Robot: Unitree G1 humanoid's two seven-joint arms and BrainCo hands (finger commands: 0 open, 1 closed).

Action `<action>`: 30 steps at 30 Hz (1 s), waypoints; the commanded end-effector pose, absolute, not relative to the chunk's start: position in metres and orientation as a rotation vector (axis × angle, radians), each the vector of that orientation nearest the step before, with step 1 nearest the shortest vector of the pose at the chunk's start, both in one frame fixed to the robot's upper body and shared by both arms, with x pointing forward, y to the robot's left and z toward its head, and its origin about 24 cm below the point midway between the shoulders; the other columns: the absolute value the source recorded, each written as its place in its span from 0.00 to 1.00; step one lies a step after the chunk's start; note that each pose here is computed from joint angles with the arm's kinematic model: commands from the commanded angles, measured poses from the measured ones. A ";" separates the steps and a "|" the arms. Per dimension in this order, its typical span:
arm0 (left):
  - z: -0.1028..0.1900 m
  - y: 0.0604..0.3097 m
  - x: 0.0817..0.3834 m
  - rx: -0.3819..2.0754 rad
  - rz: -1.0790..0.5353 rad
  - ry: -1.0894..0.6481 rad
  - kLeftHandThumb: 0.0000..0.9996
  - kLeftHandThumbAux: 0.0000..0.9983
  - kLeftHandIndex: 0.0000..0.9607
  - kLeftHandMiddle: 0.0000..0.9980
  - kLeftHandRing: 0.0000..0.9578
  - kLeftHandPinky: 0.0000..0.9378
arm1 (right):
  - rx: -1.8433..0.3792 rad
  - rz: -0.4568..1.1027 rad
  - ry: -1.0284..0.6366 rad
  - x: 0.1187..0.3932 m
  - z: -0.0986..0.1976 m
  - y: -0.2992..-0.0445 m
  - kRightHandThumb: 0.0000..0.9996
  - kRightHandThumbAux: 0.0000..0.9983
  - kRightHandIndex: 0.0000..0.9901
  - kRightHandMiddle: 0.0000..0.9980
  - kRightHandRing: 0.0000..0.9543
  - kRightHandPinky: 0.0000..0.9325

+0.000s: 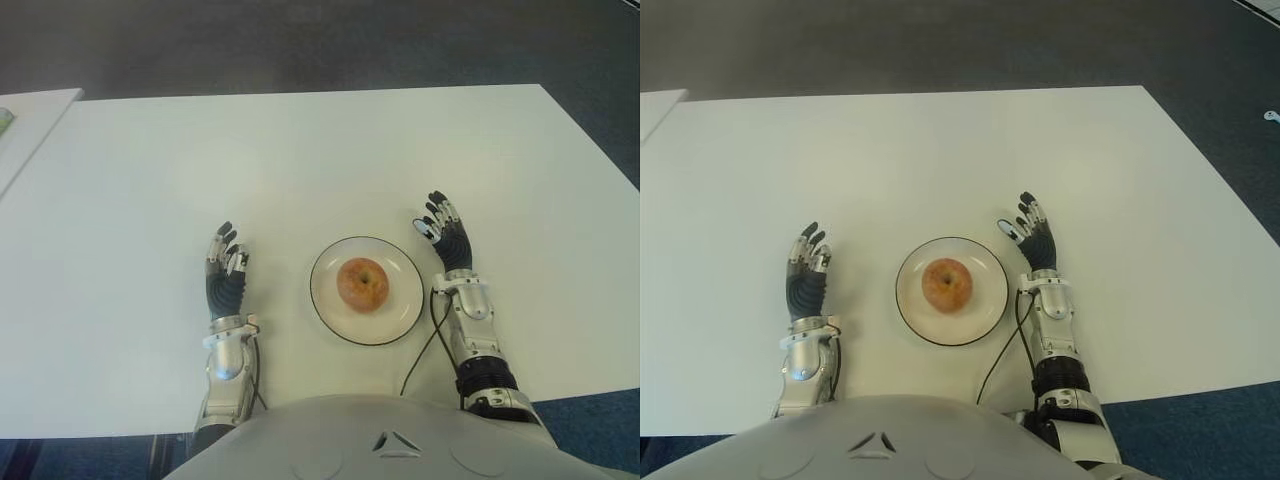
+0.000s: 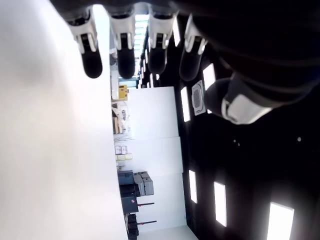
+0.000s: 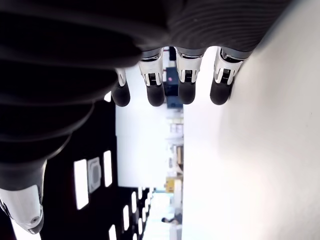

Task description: Put the apples into the plate.

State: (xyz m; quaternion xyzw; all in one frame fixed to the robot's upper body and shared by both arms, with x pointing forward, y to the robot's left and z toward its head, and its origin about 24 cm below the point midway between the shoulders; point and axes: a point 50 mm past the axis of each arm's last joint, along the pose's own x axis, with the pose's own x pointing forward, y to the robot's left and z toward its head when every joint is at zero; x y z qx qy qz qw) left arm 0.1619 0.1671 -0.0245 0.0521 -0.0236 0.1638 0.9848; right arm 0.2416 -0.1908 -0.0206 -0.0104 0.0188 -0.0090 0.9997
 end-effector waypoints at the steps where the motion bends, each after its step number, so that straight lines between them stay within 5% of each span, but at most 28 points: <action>1: -0.056 0.160 0.148 0.151 0.309 0.085 0.06 0.54 0.13 0.11 0.13 0.19 | 0.013 0.002 0.187 0.216 -0.050 -0.189 0.13 0.60 0.00 0.00 0.00 0.00; 22: -0.057 0.146 0.139 0.018 0.241 0.028 0.12 0.55 0.22 0.16 0.16 0.22 | 0.006 0.089 0.196 0.194 -0.045 -0.197 0.11 0.67 0.00 0.00 0.00 0.00; 30: -0.059 0.155 0.134 0.012 0.208 0.026 0.10 0.53 0.18 0.17 0.18 0.24 | 0.014 0.093 0.178 0.183 -0.041 -0.197 0.11 0.67 0.00 0.00 0.00 0.00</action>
